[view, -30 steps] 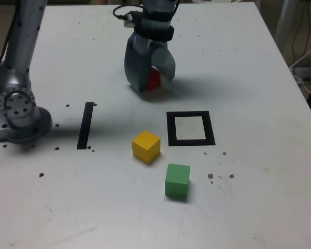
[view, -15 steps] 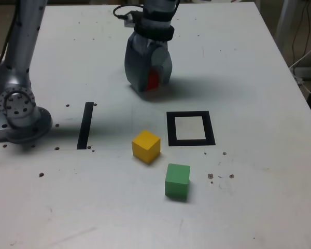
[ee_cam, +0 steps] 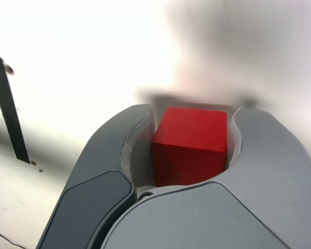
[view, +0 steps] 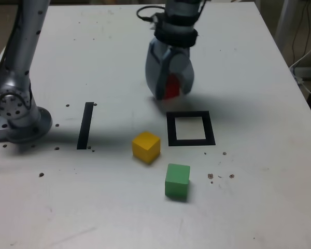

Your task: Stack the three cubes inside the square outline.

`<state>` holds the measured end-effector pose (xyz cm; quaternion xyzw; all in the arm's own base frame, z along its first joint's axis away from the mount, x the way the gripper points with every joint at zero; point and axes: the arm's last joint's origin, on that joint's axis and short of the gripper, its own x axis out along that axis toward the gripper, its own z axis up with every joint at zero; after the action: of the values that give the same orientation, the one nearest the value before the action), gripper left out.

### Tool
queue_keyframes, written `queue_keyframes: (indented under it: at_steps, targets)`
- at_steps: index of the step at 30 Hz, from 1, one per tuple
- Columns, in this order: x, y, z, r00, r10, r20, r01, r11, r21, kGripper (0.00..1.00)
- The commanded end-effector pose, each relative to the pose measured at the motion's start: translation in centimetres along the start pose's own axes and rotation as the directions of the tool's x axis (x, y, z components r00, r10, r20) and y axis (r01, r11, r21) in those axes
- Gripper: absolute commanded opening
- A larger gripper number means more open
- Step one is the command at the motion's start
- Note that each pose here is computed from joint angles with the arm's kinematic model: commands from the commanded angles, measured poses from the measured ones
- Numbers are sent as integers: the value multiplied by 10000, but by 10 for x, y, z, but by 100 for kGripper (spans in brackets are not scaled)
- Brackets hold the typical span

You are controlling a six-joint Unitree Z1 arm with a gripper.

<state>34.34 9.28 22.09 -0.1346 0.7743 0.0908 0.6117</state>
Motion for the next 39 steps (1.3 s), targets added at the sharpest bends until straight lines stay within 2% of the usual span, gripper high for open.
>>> queue_keyframes:
  at_steps: [1, 6, 16, 22, 29, 39]
  targets:
    - [-5, -12, 0, 9999, 33, 168, -38, 9995, 320, 26]
    - [-7, -39, -1, 9995, 106, 284, -135, 9944, 1047, 26]
    - [2, -72, -11, 9997, 219, 130, -243, 9731, 2289, 26]
    - [7, -88, -15, 9993, 247, 272, -314, 9589, 2819, 26]
    - [12, -98, -13, 9985, 262, 491, -401, 9501, 3094, 26]
    - [18, -96, -5, 9971, 340, 678, -531, 9517, 3025, 26]
